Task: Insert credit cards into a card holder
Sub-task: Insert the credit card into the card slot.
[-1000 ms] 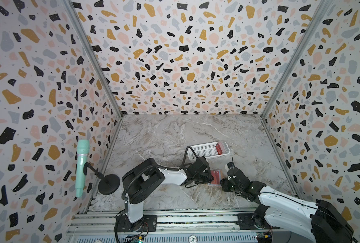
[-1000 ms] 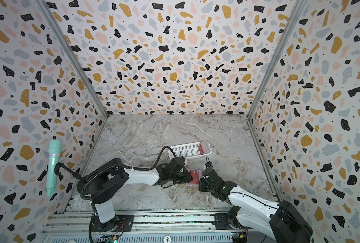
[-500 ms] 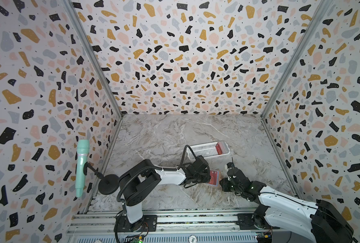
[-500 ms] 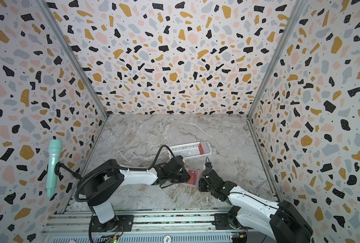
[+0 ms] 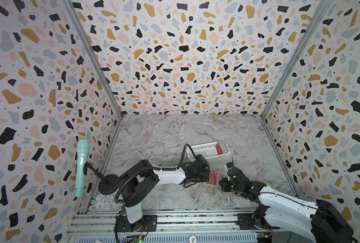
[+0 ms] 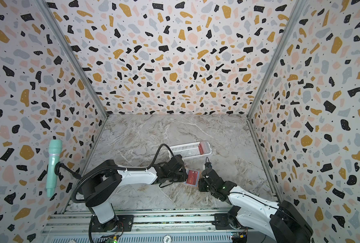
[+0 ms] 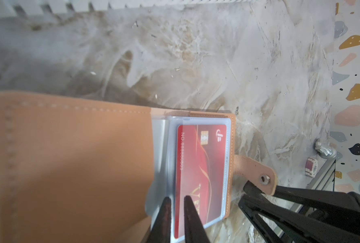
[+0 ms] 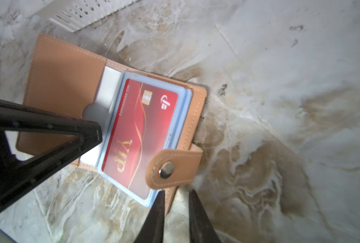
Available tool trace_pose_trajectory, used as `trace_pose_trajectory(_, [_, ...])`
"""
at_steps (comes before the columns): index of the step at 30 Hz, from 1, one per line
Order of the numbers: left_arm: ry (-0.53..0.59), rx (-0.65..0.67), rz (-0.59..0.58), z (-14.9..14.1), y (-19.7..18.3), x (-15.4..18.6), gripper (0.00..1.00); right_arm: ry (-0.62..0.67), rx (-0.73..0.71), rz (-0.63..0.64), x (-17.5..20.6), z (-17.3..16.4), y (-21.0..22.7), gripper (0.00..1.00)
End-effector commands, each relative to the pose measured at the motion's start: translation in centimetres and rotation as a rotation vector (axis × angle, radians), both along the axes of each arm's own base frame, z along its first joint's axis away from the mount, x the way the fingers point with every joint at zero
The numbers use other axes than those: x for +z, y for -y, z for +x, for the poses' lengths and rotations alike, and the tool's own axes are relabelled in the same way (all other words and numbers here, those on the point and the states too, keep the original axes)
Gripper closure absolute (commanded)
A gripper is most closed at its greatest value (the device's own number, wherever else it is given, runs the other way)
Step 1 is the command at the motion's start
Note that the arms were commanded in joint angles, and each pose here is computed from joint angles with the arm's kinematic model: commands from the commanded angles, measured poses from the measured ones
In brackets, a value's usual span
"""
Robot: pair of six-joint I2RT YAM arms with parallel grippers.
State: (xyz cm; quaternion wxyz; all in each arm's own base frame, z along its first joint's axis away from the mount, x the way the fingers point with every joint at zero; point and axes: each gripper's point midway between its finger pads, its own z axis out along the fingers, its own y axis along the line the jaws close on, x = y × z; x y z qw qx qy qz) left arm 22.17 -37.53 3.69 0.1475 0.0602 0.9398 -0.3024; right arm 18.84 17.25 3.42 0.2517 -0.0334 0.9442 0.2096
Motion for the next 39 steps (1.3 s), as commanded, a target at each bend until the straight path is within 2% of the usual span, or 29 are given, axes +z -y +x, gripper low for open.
trace_pose_trajectory(1, [0.005,-0.018,0.009,0.0,0.5,-0.3,0.86,0.041,0.018,0.070,2.2,0.8,-1.3,0.77])
trace_pose_trajectory(15, [-0.009,-0.015,0.053,-0.2,-0.2,-1.7,0.96,0.030,0.033,0.255,3.5,1.4,-2.7,0.73])
trace_pose_trajectory(28, [-0.015,-0.027,0.092,-0.5,-0.4,-2.5,0.99,-0.036,0.001,0.224,1.5,1.3,-2.1,0.71])
trace_pose_trajectory(39, [-0.025,-0.034,0.097,-0.8,-0.3,-2.9,1.00,-0.044,0.002,0.227,1.1,1.2,-2.0,0.71])
